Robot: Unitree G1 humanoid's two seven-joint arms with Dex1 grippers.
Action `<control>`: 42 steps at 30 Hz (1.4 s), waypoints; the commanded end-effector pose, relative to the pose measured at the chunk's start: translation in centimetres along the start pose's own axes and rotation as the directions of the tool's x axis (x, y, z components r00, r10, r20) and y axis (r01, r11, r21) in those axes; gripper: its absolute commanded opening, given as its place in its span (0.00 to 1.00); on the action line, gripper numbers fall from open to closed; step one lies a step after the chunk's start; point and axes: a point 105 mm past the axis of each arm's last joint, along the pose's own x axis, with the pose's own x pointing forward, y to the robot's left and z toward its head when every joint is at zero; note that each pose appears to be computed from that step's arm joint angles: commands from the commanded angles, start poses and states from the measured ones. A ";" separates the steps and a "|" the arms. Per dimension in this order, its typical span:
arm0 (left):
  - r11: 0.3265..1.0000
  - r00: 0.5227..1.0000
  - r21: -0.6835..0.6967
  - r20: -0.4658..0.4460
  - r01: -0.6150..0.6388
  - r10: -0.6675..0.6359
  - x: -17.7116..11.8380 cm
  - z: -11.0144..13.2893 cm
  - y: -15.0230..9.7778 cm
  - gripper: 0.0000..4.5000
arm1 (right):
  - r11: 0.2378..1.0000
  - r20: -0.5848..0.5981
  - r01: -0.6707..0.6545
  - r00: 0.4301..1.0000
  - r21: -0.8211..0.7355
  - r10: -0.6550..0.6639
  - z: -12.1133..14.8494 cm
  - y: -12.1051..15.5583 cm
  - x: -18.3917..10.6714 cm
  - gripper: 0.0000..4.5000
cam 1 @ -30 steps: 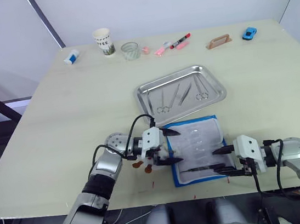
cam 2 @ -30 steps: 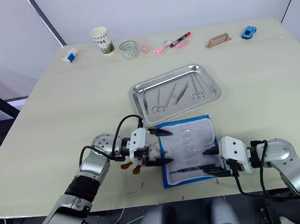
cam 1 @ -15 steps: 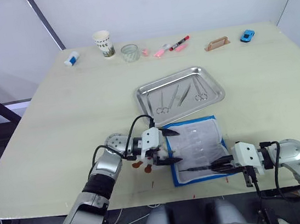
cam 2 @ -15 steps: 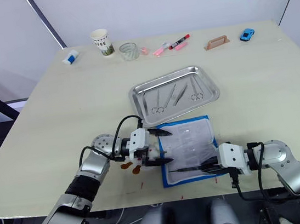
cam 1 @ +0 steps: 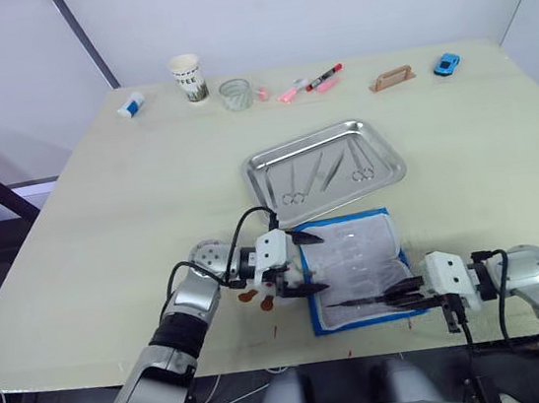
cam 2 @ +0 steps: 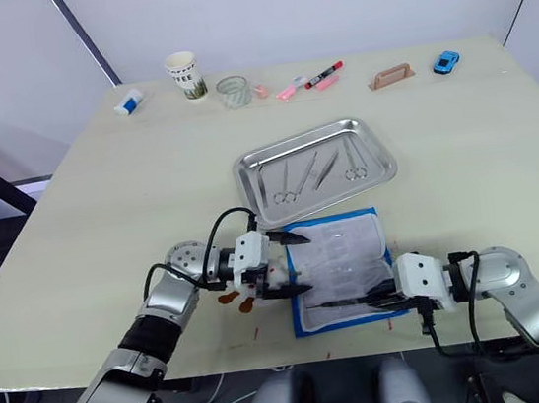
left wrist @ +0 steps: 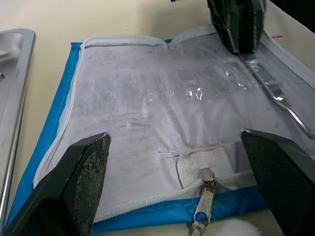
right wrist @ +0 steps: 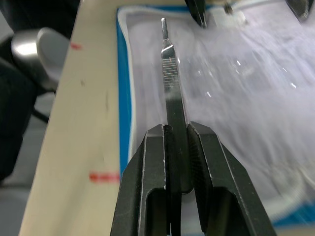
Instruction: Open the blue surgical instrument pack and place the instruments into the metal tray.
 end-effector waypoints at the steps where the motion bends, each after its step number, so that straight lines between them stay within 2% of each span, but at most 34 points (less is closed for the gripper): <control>1: 0.981 0.987 -0.194 -0.152 0.023 -0.053 -0.4 -5.4 -3.1 1.00 | 0.999 -0.022 0.036 0.999 -0.039 -0.037 1.1 -0.7 -1.3 0.01; 11: 0.981 0.987 -0.192 -0.151 0.025 -0.055 -0.2 -5.3 -3.1 1.00 | 0.998 -0.100 0.031 0.994 -0.047 -0.035 1.5 -0.5 -3.0 0.01; 20: 0.982 0.987 -0.188 -0.151 0.020 -0.049 -0.1 -5.2 -2.9 1.00 | 0.997 -0.163 0.077 0.983 -0.023 -0.080 -1.0 -1.4 -7.4 0.01; 25: 0.982 0.988 -0.186 -0.149 0.020 -0.049 -0.2 -5.1 -2.8 1.00 | 0.991 -0.158 0.136 0.978 0.004 -0.134 -1.5 -2.3 -9.8 0.01; 28: 0.983 0.988 -0.184 -0.148 0.021 -0.048 -0.1 -5.0 -2.8 1.00 | 0.975 -0.068 0.216 0.975 0.049 -0.213 0.0 -3.8 -10.3 0.01; 31: 0.983 0.988 -0.183 -0.147 0.022 -0.049 -0.1 -5.0 -2.7 1.00 | 0.941 0.025 0.326 0.944 0.092 -0.329 1.8 -6.0 -10.1 0.01; 35: 0.983 0.988 -0.180 -0.146 0.022 -0.049 -0.1 -4.8 -2.6 1.00 | 0.866 0.075 0.479 0.867 0.145 -0.493 3.5 -9.4 -8.7 0.01; 38: 0.984 0.988 -0.179 -0.147 0.020 -0.047 -0.1 -4.8 -2.6 1.00 | 0.788 0.072 0.562 0.801 0.250 -0.594 4.1 -12.0 -7.9 0.01; 40: 0.984 0.988 -0.178 -0.148 0.019 -0.046 -0.1 -4.8 -2.5 1.00 | 0.719 -0.005 0.628 0.754 0.299 -0.657 3.7 -13.4 -7.2 0.01; 42: 0.984 0.988 -0.178 -0.149 0.017 -0.044 -0.2 -4.8 -2.5 1.00 | 0.675 -0.021 0.642 0.730 0.364 -0.683 4.2 -14.7 -6.4 0.01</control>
